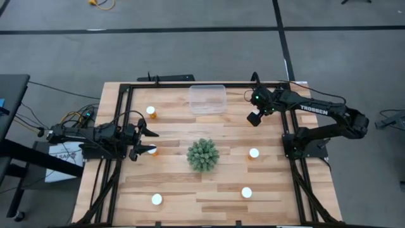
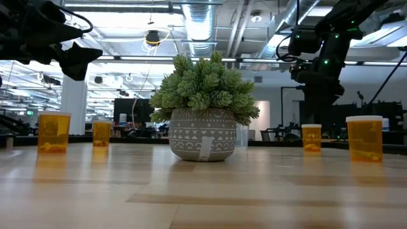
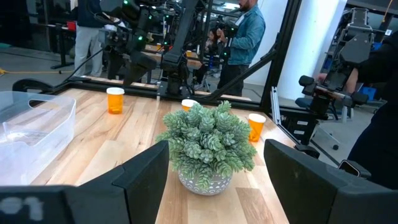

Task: Pick and place pill bottles into a basket
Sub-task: Put the orange pill bottle into the transparent bin

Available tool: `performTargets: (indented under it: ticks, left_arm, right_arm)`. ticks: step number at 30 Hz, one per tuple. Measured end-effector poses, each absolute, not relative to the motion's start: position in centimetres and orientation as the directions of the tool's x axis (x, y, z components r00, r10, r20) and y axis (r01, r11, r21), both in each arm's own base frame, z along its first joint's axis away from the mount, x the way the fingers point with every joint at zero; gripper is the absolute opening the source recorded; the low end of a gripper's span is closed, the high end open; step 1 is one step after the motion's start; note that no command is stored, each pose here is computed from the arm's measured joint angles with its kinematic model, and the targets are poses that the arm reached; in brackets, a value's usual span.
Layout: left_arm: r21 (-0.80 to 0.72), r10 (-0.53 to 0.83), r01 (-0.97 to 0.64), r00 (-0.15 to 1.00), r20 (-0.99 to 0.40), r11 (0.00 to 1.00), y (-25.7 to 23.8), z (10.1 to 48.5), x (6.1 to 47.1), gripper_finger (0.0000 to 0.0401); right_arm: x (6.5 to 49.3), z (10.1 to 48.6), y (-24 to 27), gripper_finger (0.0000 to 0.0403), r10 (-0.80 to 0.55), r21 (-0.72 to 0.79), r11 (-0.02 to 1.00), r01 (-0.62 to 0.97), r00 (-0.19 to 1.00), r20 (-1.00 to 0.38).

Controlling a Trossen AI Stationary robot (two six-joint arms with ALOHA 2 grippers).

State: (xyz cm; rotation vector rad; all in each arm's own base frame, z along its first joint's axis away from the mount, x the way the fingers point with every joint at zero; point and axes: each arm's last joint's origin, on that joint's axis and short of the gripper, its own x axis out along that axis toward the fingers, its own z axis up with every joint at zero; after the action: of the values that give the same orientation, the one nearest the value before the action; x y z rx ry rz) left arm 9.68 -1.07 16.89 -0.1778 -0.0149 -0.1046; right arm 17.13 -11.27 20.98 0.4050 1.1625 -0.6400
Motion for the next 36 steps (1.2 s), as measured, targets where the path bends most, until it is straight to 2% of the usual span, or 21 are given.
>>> performTargets:
  ticks: [14, 22, 29, 33, 36]
  left_arm:
    - [-0.176, -0.103, 0.105, 0.994, 0.024, 0.979, -1.1, 16.9, 9.7, 0.0254]
    - [-0.176, -0.103, 0.105, 0.994, 0.024, 0.979, -1.1, 16.9, 9.7, 0.0254]
    - [-0.176, -0.103, 0.105, 0.994, 0.024, 0.979, -1.1, 16.9, 9.7, 0.0254]
    - [-0.176, -0.103, 0.105, 0.994, 0.024, 0.979, -1.1, 16.9, 9.7, 0.0254]
    - [-0.176, -0.103, 0.105, 0.994, 0.024, 0.979, -1.1, 16.9, 9.7, 0.0254]
  right_arm:
    - [17.2, 20.9, -11.3, 0.0359, -0.252, -0.026, 0.752, 0.659, 0.251, -0.935]
    - [18.1, 18.8, -11.6, 0.0359, -0.148, -0.001, 0.788, 0.616, 0.188, -0.971]
    - [19.1, 17.5, -12.2, 0.0358, -0.145, -0.011, 0.803, 0.596, 0.178, -0.973]
    - [19.4, 17.3, -12.4, 0.0345, -0.15, -0.01, 0.803, 0.596, 0.186, -0.971]
    - [19.4, 17.3, -12.4, 0.032, -0.151, -0.01, 0.803, 0.596, 0.187, -0.971]
